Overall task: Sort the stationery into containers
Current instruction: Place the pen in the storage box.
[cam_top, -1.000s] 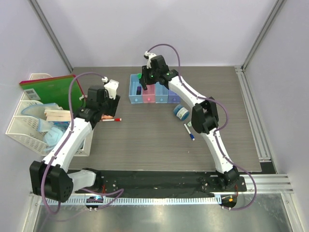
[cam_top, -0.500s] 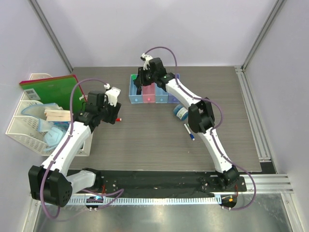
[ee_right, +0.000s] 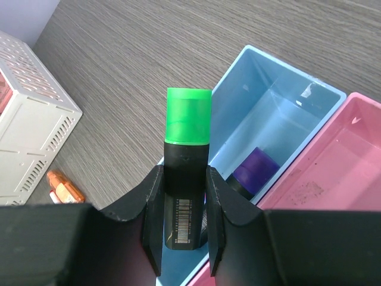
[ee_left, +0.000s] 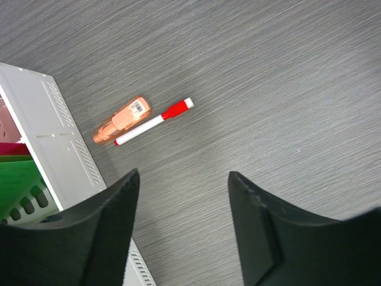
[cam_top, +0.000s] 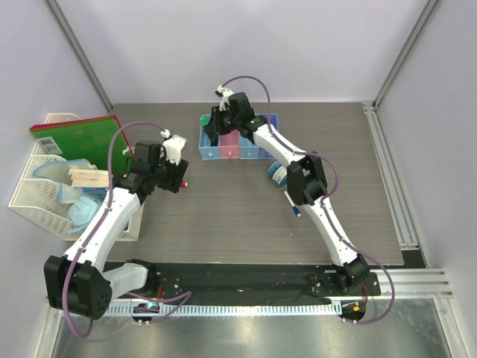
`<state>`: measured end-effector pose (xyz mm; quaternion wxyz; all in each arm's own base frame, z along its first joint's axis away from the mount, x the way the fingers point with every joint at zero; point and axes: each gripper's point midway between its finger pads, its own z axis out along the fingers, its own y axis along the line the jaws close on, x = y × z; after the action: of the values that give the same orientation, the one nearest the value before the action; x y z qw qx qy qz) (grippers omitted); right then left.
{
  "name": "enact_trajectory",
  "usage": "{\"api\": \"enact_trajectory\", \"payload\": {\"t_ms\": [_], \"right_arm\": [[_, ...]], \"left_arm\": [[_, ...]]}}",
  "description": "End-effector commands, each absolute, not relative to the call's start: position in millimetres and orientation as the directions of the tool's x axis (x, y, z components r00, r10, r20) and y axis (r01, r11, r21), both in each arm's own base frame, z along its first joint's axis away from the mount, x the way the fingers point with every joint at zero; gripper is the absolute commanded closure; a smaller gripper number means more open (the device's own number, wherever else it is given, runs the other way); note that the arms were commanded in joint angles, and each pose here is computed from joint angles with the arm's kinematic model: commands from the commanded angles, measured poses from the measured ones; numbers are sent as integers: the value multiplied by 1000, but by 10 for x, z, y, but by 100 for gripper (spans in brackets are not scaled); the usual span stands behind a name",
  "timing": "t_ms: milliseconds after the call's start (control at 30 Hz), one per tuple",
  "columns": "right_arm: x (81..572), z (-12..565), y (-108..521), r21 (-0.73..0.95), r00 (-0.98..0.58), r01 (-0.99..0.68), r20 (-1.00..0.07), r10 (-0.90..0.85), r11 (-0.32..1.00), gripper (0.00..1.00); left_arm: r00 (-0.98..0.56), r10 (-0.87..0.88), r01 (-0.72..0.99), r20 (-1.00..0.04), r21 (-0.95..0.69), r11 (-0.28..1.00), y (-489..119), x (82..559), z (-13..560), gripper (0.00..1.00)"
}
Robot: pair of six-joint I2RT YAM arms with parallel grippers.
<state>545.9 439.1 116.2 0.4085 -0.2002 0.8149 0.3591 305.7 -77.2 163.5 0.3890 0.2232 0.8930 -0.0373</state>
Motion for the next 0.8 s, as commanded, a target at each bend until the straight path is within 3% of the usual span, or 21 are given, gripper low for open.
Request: {"api": "enact_trajectory", "payload": {"t_ms": [0,167,267,567,767], "right_arm": [[5505,1551,4493,390,-502,-681,-865,-7,620,75],[5489,1677,4458,356,-475,-693,-880,-25,627,59],[5489,1704,4435,336,-463,-694,-886,-36,636,55],[5507,1974,4255,284,-432,-678,-900,-55,678,53],[5587,2301,3431,35,-363,-528,-912,-189,848,52]], "left_arm": [[-566,374,441,-735,114,890,-787,3081,1740,35],[-560,376,443,-739,117,889,-795,3111,1750,33],[-550,370,444,-749,114,889,-814,3137,1790,32],[-526,362,419,-769,136,898,-800,3274,1899,32],[-504,330,367,-798,148,918,-829,3672,2106,32]]}}
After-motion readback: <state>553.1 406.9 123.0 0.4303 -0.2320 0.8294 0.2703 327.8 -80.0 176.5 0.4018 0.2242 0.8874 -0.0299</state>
